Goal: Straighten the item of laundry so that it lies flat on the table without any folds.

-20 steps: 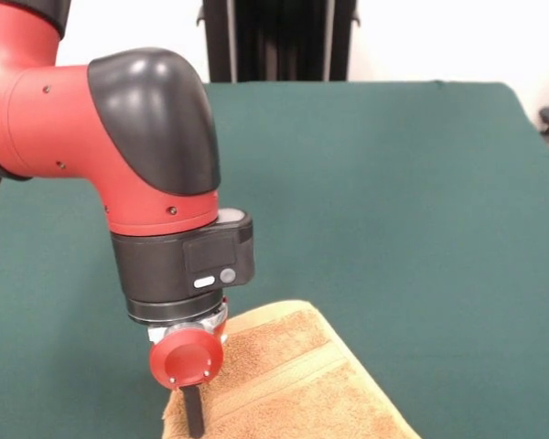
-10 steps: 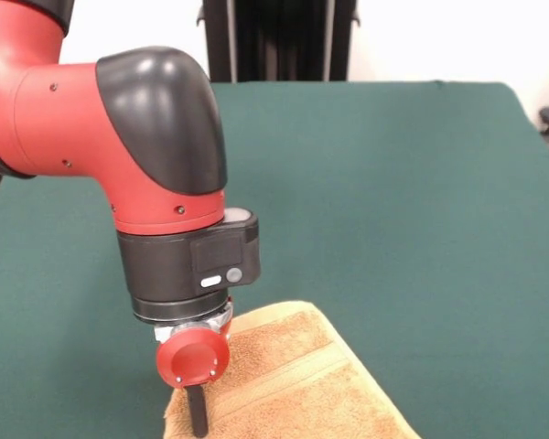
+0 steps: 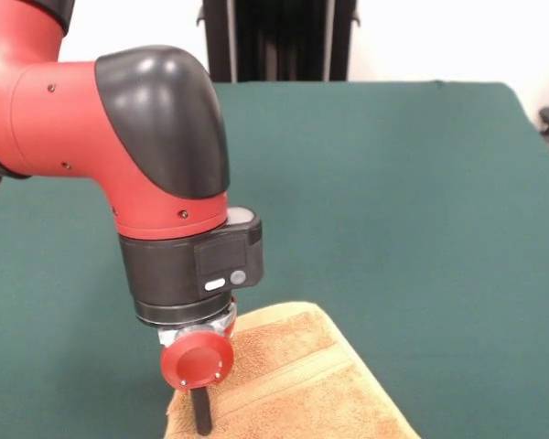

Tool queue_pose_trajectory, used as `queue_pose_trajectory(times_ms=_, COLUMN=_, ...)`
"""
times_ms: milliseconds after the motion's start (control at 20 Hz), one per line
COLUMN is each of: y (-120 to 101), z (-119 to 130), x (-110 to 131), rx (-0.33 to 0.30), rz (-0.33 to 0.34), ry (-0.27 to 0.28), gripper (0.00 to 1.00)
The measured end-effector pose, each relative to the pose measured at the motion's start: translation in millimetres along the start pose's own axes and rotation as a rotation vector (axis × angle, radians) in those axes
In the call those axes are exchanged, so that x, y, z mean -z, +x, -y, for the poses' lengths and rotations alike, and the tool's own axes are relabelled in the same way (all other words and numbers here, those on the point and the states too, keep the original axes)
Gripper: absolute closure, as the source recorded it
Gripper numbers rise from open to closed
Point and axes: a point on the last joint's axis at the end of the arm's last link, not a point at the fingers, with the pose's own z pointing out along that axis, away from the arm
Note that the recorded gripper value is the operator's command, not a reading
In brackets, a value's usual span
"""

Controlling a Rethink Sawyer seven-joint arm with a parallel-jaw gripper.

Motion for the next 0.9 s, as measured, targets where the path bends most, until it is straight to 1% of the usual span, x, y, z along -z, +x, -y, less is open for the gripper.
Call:
queue_pose_trajectory(times_ms=150, y=1, z=-3, x=1, rx=0.006, rz=-0.006, ry=0.032, gripper=1.0)
queue_pose_trajectory(times_ms=350, y=4, z=-5, x=2, rx=0.005, rz=-0.019, ry=0.061, gripper=1.0)
queue_pose_trajectory(times_ms=550, y=8, z=-6, x=4, rx=0.0, rz=-0.045, ry=0.102, gripper=1.0)
queue_pose_trajectory(times_ms=700, y=11, z=-6, x=5, rx=-0.007, rz=-0.078, ry=0.152, gripper=1.0)
queue_pose_trajectory(times_ms=800, y=11, z=-7, x=6, rx=-0.01, rz=-0.088, ry=0.166, gripper=1.0)
queue_pose_trajectory(times_ms=900, y=13, z=-8, x=7, rx=-0.015, rz=-0.111, ry=0.2, gripper=1.0)
